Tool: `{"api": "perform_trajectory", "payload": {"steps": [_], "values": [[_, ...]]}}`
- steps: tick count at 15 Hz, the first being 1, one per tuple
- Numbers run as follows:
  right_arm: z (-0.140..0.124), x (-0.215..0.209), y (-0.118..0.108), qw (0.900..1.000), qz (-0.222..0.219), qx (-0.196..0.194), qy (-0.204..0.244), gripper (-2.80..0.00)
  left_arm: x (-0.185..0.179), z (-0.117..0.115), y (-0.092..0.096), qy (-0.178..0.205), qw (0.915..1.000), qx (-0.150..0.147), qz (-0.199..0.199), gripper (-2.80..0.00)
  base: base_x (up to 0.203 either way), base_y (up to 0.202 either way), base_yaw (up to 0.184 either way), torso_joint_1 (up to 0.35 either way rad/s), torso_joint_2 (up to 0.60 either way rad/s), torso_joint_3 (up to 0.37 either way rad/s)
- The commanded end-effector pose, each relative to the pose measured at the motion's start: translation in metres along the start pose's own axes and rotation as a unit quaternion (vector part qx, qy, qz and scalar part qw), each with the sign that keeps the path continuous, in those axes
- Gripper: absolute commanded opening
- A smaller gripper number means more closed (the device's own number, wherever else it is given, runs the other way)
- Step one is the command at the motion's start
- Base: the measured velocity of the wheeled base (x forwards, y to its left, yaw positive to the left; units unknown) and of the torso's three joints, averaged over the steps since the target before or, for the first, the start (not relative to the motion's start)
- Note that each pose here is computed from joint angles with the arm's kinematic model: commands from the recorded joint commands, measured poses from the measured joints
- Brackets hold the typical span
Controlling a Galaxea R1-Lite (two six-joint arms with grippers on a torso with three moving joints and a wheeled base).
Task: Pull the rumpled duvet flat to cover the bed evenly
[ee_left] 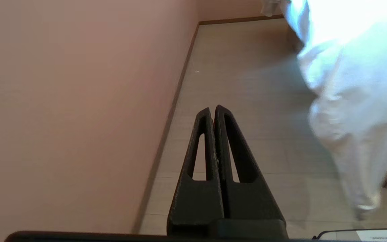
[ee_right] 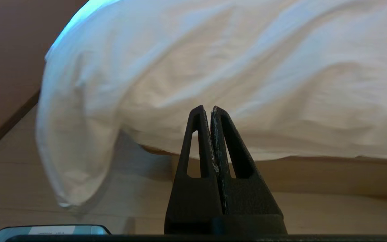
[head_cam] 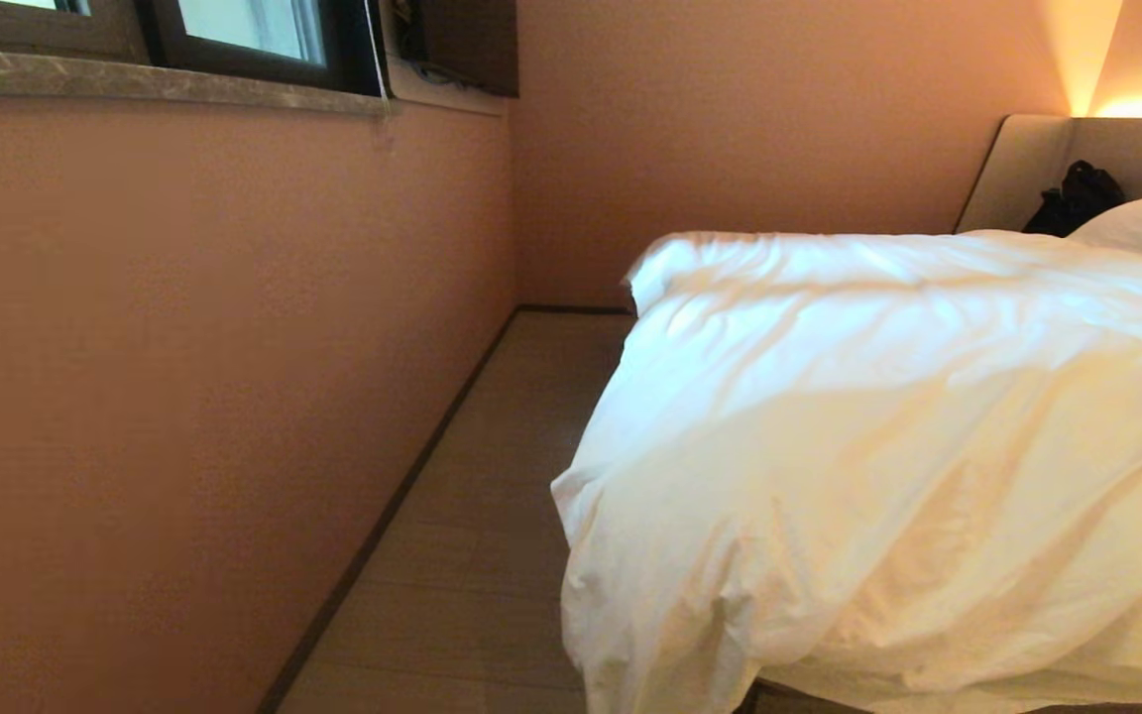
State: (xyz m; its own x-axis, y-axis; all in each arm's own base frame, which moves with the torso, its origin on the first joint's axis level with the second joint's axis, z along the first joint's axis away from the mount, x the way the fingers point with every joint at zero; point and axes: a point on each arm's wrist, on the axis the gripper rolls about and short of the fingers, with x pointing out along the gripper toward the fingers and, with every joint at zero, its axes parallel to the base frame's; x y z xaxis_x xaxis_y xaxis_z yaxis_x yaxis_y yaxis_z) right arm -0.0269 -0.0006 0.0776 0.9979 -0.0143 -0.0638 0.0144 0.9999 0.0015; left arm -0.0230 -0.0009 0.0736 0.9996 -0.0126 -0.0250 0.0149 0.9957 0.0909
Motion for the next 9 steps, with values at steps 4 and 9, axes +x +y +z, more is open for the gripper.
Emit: {"api": "perform_trajectory", "payload": {"steps": [4, 9], "values": [[-0.0002, 0.0000, 0.0000, 1.000, 0.000, 0.000, 0.000, -2.80, 0.0000, 0.0000, 0.0000, 0.000, 1.0000, -0.001, 0.000, -2.80, 0.000, 0.194, -0.003, 0.002, 0.00, 0.002], [0.0000, 0.0000, 0.0000, 1.000, 0.000, 0.000, 0.000, -2.80, 0.0000, 0.0000, 0.0000, 0.000, 1.0000, -0.001, 0.000, -2.80, 0.000, 0.041, 0.001, 0.002, 0.00, 0.000]]}}
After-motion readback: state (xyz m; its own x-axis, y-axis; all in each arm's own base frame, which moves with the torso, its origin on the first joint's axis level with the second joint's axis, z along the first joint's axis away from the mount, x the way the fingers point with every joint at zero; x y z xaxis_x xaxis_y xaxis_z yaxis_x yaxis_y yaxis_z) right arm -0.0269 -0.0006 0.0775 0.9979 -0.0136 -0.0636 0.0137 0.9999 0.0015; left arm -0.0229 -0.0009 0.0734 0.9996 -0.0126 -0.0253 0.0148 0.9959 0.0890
